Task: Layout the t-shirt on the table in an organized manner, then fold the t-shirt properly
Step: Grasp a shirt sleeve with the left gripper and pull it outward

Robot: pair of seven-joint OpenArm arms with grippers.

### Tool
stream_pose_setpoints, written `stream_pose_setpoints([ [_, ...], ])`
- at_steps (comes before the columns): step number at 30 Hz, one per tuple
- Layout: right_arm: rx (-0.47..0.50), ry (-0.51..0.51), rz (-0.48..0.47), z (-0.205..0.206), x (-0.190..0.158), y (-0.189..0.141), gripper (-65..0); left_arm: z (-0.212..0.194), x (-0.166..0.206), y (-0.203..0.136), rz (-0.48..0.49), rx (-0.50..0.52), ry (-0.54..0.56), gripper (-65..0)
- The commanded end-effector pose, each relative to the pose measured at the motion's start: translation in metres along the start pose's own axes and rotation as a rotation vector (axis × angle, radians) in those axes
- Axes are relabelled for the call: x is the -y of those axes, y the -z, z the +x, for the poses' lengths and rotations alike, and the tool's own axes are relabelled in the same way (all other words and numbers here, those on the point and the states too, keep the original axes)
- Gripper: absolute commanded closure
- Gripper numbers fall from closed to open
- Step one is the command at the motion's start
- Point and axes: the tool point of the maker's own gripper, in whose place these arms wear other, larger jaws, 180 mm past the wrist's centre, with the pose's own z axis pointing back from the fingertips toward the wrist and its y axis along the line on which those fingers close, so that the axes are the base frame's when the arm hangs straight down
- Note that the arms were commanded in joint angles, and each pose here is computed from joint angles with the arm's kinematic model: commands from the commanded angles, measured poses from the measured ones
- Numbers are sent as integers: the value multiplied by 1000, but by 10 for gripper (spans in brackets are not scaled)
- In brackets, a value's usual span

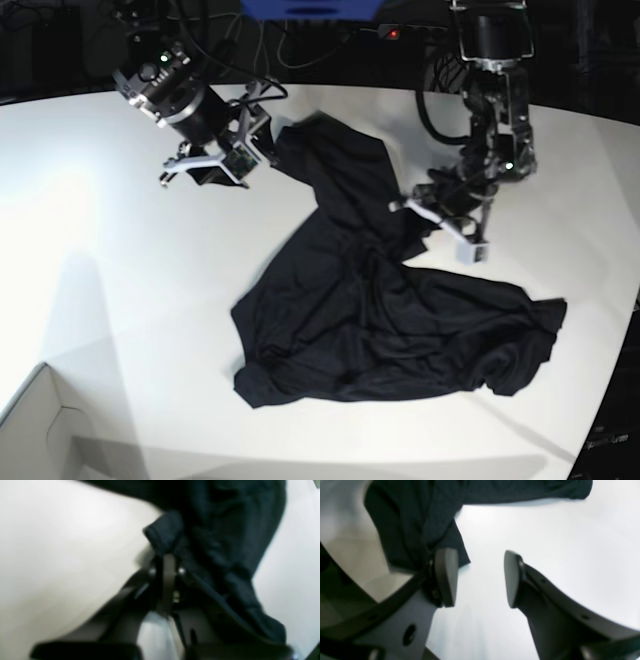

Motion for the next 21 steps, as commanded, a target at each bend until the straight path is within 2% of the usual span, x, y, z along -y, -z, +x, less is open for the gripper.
stream_pose_setpoints([
  [1, 49, -1, -6, 13, 3, -2, -302, 22, 2, -5, -6, 67, 7, -12],
  [9, 53, -2, -8, 14, 4, -2, -305, 36, -44, -57, 128, 170, -18, -2],
  [14, 72, -14, -22, 22, 11, 1, -306, 47, -70, -113, 242, 266, -10, -2],
  [21, 130, -12, -42, 46, 20, 8, -307, 63, -136, -196, 422, 422, -108, -2],
])
